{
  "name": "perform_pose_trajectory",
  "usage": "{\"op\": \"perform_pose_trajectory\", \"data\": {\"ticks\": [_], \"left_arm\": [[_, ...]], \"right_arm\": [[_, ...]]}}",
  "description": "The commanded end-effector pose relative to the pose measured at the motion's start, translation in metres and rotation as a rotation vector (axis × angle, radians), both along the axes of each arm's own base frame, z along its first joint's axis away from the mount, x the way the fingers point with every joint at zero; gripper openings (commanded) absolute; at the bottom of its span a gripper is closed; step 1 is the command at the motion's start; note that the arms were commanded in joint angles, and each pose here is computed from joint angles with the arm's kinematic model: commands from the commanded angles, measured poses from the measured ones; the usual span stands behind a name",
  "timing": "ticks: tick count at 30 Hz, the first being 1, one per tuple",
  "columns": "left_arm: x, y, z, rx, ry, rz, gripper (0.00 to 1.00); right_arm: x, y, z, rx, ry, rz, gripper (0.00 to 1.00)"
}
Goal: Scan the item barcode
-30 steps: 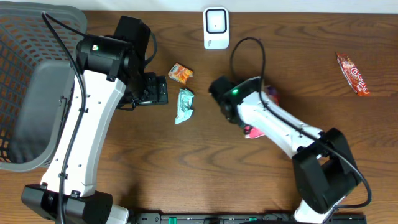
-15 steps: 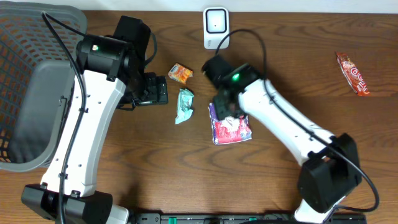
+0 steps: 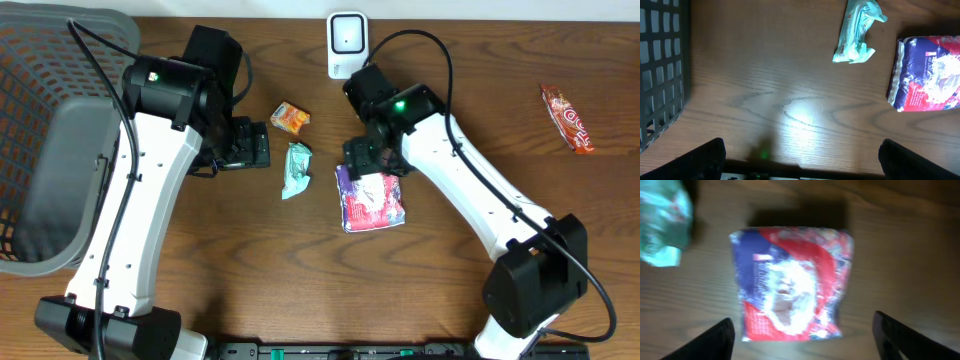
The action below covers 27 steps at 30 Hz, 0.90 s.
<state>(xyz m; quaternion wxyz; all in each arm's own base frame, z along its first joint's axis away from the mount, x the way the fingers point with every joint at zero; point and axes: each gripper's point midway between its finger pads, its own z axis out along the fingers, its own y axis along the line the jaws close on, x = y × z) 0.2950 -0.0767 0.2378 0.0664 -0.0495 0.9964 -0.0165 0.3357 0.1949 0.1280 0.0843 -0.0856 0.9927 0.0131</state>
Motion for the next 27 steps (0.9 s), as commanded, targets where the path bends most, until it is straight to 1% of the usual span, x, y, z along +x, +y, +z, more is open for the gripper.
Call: {"op": "perform_pose_trajectory", "data": {"ticks": [1, 12, 14, 17, 20, 21, 22, 23, 27], "left_arm": [[0.001, 0.001, 0.000, 0.006, 0.001, 0.001, 0.98], [0.001, 0.001, 0.000, 0.006, 0.001, 0.001, 0.98], [0.001, 0.001, 0.000, 0.006, 0.001, 0.001, 0.98], [0.001, 0.001, 0.000, 0.006, 0.001, 0.001, 0.98], [0.001, 0.001, 0.000, 0.006, 0.000, 0.001, 0.98], [0.001, 0.001, 0.000, 0.006, 0.001, 0.001, 0.98], [0.001, 0.001, 0.000, 0.006, 0.000, 0.001, 0.98], [0.001, 0.001, 0.000, 0.006, 0.000, 0.001, 0.98], [0.001, 0.001, 0.000, 0.006, 0.001, 0.001, 0.98]], "right_arm": [[-0.012, 0.020, -0.002, 0.056, 0.019, 0.058, 0.86], [-0.038, 0.052, -0.060, 0.076, 0.009, 0.133, 0.86], [-0.040, 0.050, -0.069, 0.050, -0.004, 0.135, 0.86], [-0.042, 0.038, -0.078, -0.019, -0.028, 0.087, 0.86], [-0.046, 0.034, -0.092, -0.035, -0.036, 0.088, 0.81], [-0.047, 0.033, -0.096, -0.037, -0.034, 0.087, 0.77], [-0.048, 0.031, -0.100, -0.042, -0.035, 0.086, 0.70], [-0.049, 0.027, -0.103, -0.053, -0.037, 0.075, 0.66], [-0.051, 0.015, -0.114, -0.097, -0.057, 0.042, 0.62]]}}
